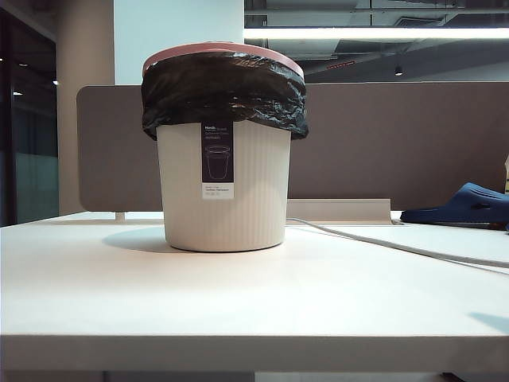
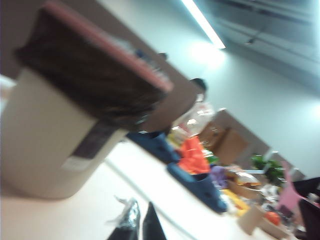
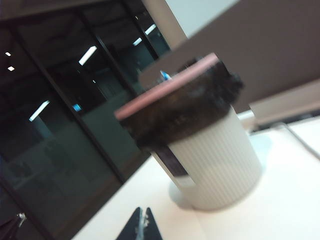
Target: Open the ring lid of the trash can, pull out the black garbage bag inside, and place it on the table.
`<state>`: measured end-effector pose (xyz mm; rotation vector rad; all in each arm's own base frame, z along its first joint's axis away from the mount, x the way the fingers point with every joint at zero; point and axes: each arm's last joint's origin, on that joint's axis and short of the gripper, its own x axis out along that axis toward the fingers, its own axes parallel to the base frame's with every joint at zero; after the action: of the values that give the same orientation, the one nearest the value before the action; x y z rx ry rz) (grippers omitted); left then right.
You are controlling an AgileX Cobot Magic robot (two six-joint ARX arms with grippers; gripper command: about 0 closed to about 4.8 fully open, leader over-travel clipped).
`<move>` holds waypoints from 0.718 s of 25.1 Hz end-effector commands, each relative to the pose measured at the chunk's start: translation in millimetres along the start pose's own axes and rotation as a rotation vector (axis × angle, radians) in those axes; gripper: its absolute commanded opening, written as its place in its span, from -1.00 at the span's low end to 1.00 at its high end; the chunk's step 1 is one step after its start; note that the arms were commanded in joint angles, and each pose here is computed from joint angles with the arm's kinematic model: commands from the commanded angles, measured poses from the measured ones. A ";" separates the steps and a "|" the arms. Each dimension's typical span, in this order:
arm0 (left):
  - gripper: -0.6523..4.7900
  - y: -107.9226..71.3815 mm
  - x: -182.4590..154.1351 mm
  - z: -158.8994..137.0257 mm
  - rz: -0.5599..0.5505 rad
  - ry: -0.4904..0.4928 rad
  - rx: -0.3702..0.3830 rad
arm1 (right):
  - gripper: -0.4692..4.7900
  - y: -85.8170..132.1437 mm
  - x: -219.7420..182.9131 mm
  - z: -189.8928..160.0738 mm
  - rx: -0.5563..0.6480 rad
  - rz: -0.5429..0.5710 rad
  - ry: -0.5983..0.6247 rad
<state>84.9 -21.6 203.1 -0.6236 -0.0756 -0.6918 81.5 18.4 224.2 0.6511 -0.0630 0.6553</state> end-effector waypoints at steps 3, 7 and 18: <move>-0.70 -27.5 -1.0 26.1 -0.102 0.027 0.140 | -0.83 26.8 -2.6 26.5 -0.045 0.071 -0.076; -0.70 -49.2 -3.5 48.0 -0.070 0.087 0.241 | -0.83 42.6 -3.0 43.3 -0.060 0.093 -0.110; -0.68 -102.1 38.8 142.4 -0.131 0.159 0.426 | -0.83 60.3 64.4 112.1 0.057 0.118 0.100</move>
<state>66.8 -24.3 375.7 -0.1829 -0.1110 -0.8083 109.8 23.3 357.3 0.6681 0.0115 0.7891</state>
